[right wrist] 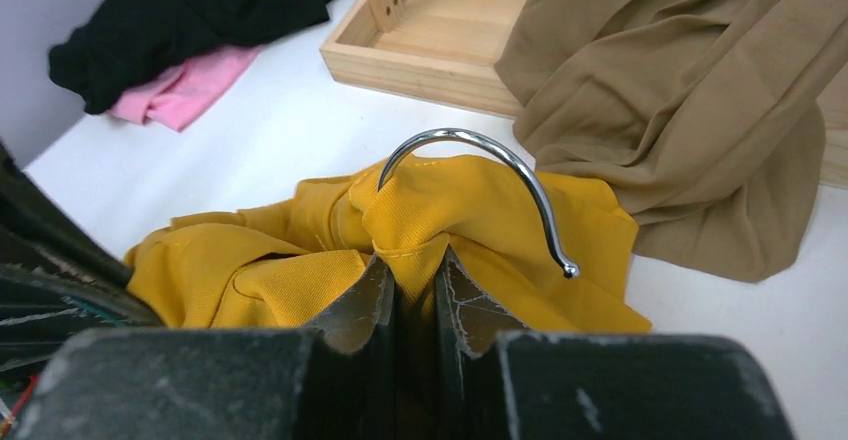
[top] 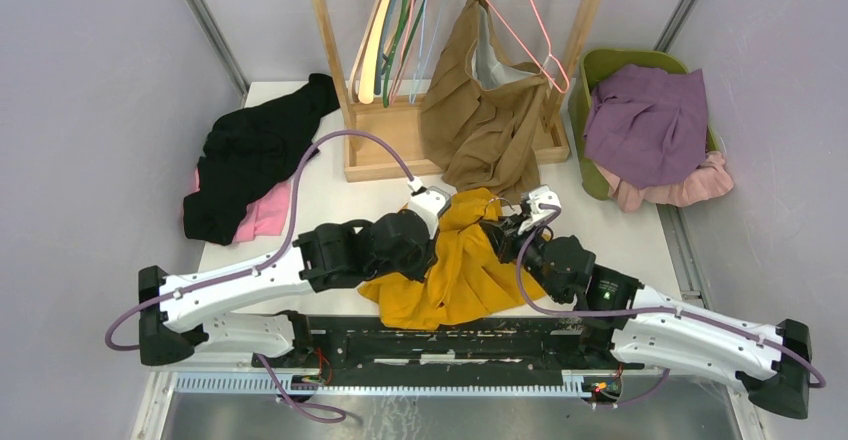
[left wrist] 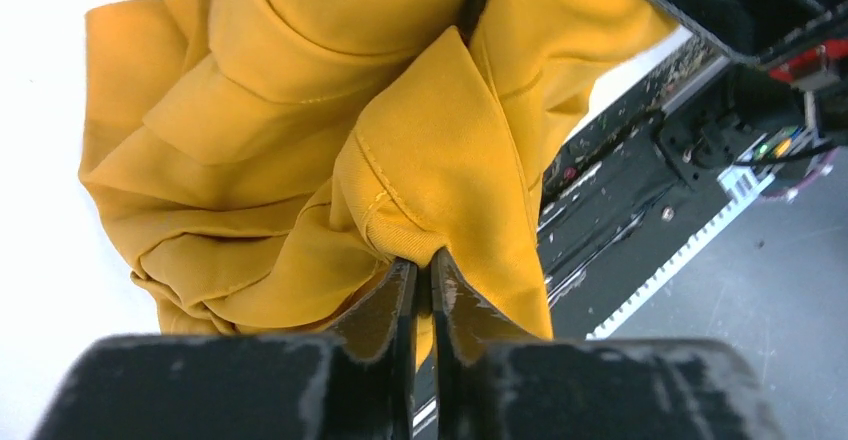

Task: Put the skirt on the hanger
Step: Hang the skirt on the hanger.

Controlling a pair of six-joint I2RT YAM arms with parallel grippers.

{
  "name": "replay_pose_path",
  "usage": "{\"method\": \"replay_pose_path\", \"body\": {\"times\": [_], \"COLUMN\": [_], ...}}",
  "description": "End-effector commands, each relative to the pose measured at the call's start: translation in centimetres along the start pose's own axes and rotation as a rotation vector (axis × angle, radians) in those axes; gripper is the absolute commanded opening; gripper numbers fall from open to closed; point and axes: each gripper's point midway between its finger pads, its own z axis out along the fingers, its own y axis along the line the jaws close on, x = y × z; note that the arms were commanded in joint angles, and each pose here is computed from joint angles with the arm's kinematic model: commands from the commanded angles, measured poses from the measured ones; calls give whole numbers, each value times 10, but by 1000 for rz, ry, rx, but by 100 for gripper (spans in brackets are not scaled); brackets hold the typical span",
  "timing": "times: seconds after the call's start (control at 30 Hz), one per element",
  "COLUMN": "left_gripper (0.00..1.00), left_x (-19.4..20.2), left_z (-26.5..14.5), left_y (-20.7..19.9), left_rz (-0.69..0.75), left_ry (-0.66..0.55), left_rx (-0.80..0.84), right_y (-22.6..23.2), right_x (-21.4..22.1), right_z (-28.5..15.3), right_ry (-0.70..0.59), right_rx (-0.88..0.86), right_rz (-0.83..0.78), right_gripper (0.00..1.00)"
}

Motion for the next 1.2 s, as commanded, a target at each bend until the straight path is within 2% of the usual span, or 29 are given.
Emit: {"method": "replay_pose_path", "body": {"times": [0.0, 0.2, 0.47, 0.63, 0.73, 0.93, 1.03, 1.13, 1.17], "left_gripper": [21, 45, 60, 63, 63, 66, 65, 62, 64], "left_x": [-69, -91, -116, -141, -140, -114, -85, -60, -53], "left_z": [-18, -30, -53, -61, -55, -78, -85, -83, -83], "left_y": [-6, -6, 1, 15, 31, 73, 89, 89, 91], "left_rz": [-30, 23, 64, 62, 24, -101, -141, -166, -170], "left_ry": [-263, -288, -342, -359, -336, -287, -183, -102, -84], "left_rx": [41, 24, -18, -109, -162, -286, -352, -342, -345], "right_y": [30, 36, 44, 57, 63, 65, 60, 54, 53], "right_x": [-74, -91, -111, -132, -140, -128, -120, -112, -110], "right_z": [-11, -15, -14, 3, 14, 26, 24, 23, 22], "right_ry": [-222, -261, -300, -335, -355, -336, -325, -312, -309], "right_rx": [-142, -178, -214, -234, -248, -252, -242, -227, -223], "right_rz": [205, 236, 240, 223, 226, 233, 233, 231, 230], "right_gripper": [1, 1, 1, 1, 1, 1, 1, 1, 1]}}
